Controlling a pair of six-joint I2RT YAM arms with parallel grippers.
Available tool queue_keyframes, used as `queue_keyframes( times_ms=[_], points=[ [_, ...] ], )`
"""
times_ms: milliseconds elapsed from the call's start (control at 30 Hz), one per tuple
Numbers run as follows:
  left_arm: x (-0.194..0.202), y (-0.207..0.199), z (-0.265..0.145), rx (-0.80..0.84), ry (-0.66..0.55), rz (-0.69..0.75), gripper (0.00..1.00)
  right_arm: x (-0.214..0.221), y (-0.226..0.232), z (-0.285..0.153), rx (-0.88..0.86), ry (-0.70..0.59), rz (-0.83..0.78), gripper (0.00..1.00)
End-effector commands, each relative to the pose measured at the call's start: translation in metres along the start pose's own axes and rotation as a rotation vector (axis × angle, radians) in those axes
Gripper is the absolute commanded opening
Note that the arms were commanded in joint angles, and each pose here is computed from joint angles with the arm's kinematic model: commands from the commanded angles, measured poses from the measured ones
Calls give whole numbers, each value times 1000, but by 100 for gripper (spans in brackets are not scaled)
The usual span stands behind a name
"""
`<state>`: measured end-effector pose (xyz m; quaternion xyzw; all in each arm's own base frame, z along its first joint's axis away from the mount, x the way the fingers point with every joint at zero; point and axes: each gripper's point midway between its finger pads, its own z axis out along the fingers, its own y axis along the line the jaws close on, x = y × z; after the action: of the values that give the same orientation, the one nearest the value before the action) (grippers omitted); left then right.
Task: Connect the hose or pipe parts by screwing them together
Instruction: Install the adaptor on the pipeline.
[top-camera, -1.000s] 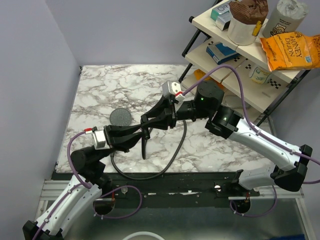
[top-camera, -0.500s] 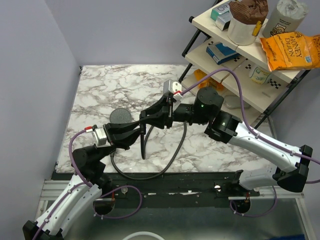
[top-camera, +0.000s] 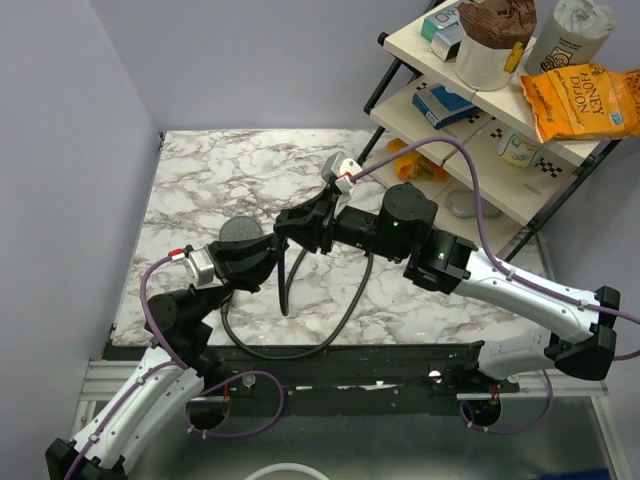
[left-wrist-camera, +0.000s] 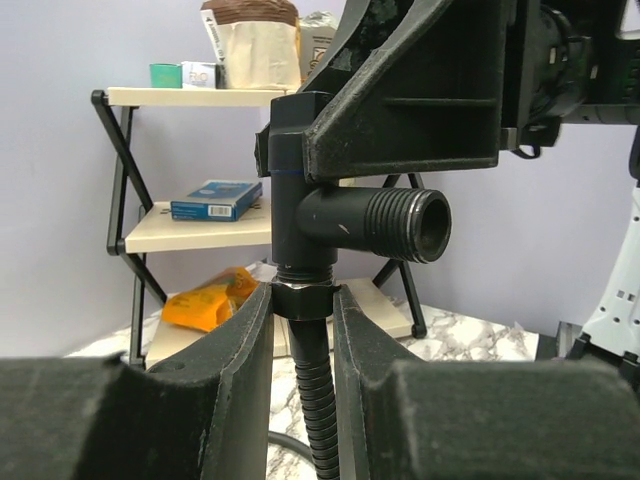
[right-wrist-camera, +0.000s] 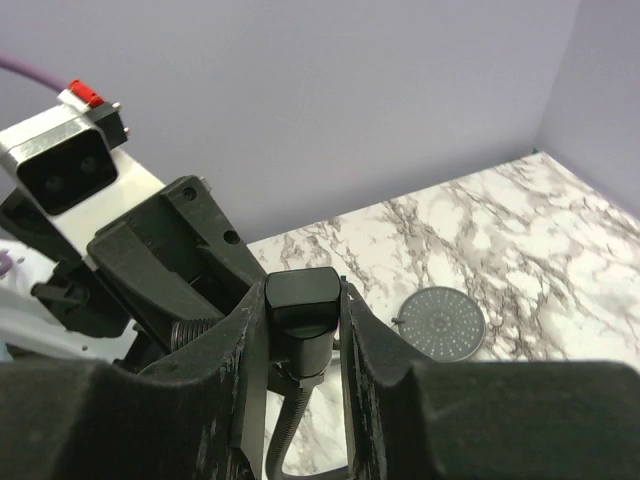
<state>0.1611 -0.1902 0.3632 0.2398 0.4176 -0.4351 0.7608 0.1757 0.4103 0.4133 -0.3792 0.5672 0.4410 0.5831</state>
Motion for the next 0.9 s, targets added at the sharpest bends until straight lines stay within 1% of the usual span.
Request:
queue_keyframes(
  times_ms=[0, 33, 100, 133, 200, 233, 267, 333, 367, 433, 467, 533, 600, 633, 700, 733, 800, 867],
  points=[
    [-79, -14, 9, 39, -227, 110, 0, 62, -19, 5, 170, 219, 14, 1],
    [-79, -13, 9, 35, -225, 110, 0, 62, -22, 5, 208, 221, 6, 1],
    [-79, -12, 10, 26, -228, 110, 0, 65, -16, 8, 217, 235, 7, 1],
    [-80, -11, 10, 23, -231, 111, 0, 66, -22, 8, 266, 238, 8, 1],
    [-80, -7, 11, 4, -234, 110, 0, 66, -19, 8, 294, 247, 12, 1],
    [-80, -6, 11, -1, -235, 109, 0, 68, -25, 8, 345, 250, 8, 1],
    [-80, -5, 11, -8, -233, 113, 0, 72, -21, 8, 347, 264, 4, 1],
    [-81, -2, 12, -21, -237, 118, 0, 66, -26, 7, 406, 263, 12, 1],
    [-82, -1, 12, -28, -237, 121, 0, 79, -28, 7, 431, 312, 19, 1],
    [-83, 1, 12, -40, -239, 122, 0, 72, -35, 5, 503, 313, 33, 1],
    [-83, 2, 12, -44, -238, 122, 0, 79, -37, 2, 524, 349, 32, 1],
    [-84, 2, 12, -49, -239, 123, 0, 72, -38, 2, 560, 338, 56, 1],
    [-85, 2, 11, -52, -244, 124, 0, 82, -36, 1, 585, 384, 52, 1],
    [-85, 3, 11, -54, -243, 120, 0, 78, -39, 0, 616, 380, 47, 1],
    [-86, 2, 10, -51, -247, 119, 0, 76, -32, 3, 625, 393, 22, 1],
    [-86, 1, 11, -48, -247, 116, 0, 76, -30, 3, 635, 396, 16, 2],
    [-86, 0, 10, -43, -249, 115, 0, 71, -24, 6, 621, 398, 32, 11],
    [-86, -1, 10, -37, -251, 112, 0, 71, -20, 9, 601, 402, 45, 16]
  ],
)
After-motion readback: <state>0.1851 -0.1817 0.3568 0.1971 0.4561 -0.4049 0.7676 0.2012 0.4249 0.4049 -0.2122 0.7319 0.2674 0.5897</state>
